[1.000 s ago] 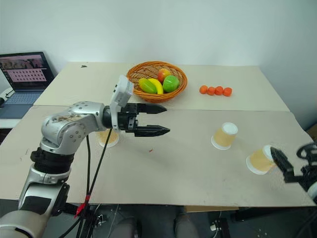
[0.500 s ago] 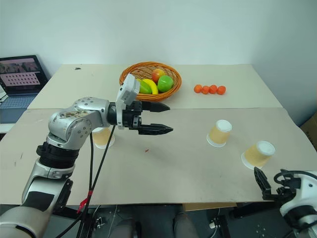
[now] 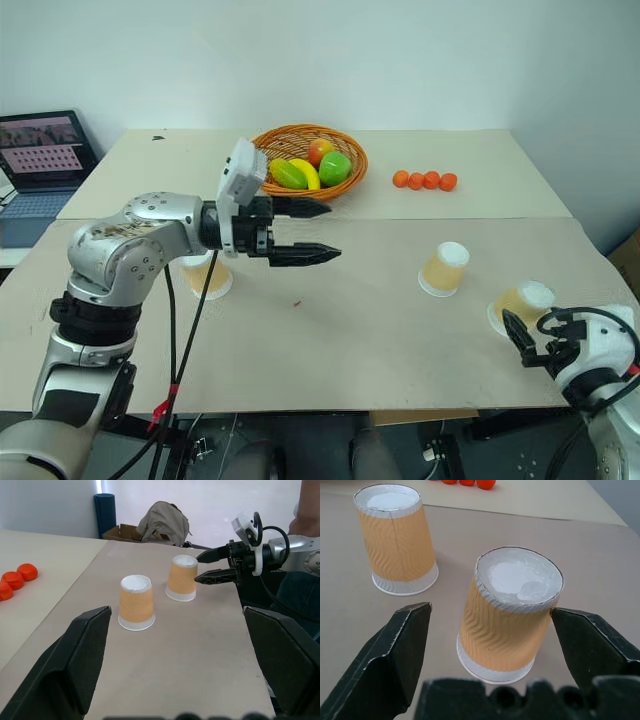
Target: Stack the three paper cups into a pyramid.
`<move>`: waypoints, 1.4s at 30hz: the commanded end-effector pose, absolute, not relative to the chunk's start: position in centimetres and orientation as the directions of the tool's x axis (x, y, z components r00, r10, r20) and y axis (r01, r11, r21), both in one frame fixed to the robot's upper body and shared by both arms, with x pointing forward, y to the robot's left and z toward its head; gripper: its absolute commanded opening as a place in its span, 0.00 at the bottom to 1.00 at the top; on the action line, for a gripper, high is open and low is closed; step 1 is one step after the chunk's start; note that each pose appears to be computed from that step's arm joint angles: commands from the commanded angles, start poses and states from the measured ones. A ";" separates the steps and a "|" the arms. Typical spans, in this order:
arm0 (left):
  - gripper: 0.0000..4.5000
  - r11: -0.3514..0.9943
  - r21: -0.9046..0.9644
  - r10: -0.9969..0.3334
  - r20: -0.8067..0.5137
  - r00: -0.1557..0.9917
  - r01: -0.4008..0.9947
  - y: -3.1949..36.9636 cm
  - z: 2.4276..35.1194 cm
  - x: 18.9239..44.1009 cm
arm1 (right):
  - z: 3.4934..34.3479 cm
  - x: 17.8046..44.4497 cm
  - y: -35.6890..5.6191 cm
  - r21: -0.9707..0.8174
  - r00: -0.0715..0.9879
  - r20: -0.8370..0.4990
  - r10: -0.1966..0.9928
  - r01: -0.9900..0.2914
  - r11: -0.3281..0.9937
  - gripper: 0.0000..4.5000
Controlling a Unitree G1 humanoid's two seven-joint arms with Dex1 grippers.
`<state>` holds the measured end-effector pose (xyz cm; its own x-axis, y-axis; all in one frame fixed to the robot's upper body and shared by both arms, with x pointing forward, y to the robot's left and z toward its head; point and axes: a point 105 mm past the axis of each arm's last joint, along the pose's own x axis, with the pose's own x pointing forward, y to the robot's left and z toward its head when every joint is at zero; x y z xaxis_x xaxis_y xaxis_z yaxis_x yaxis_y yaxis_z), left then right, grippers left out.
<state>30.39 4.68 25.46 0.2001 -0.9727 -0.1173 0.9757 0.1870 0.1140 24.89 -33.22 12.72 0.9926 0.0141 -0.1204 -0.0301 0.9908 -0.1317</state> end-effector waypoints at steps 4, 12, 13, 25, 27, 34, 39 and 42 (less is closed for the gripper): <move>1.00 0.210 0.154 -0.970 -0.088 0.225 0.966 5.3 26.6 29.6 | 14.0 26.3 -33.5 -0.194 0.996 -0.079 0.045 -0.059 0.979 0.98; 1.00 0.222 0.153 -0.968 -0.085 0.237 0.963 5.4 26.7 29.5 | 13.7 27.6 -33.8 -0.206 0.995 -0.082 0.061 -0.077 0.975 0.98; 1.00 0.222 0.153 -0.968 -0.086 0.237 0.963 5.4 26.6 29.5 | 13.8 27.8 -33.9 -0.205 0.995 -0.079 0.061 -0.076 0.976 0.98; 1.00 0.228 0.148 -0.964 -0.106 0.245 0.962 5.8 26.3 29.4 | 15.1 28.3 -33.4 -0.231 0.995 -0.057 0.087 -0.098 0.968 0.61; 1.00 0.241 0.155 -0.957 -0.125 0.261 0.958 6.4 26.1 29.6 | 16.6 28.4 -32.7 -0.244 0.993 -0.037 0.115 -0.120 0.962 0.61; 1.00 0.351 0.203 -0.870 -0.290 0.398 0.914 12.8 23.7 30.5 | 24.8 29.4 -28.4 -0.398 0.951 -0.090 0.295 -0.306 0.865 0.61; 1.00 0.306 0.182 -0.876 -0.330 0.351 0.935 15.5 23.7 28.6 | 28.5 30.2 -24.1 -0.430 0.885 -0.109 0.453 -0.452 0.781 0.61; 1.00 0.314 0.207 -0.857 -0.359 0.370 0.927 16.5 24.0 28.2 | 29.9 30.7 -20.9 -0.429 0.827 -0.114 0.551 -0.541 0.723 0.61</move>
<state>28.74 16.35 22.21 0.3584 -0.8510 -0.3838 0.9333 0.3359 0.1268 30.84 -22.84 28.59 0.8633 0.4901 -0.1210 -0.4918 0.7625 -0.4203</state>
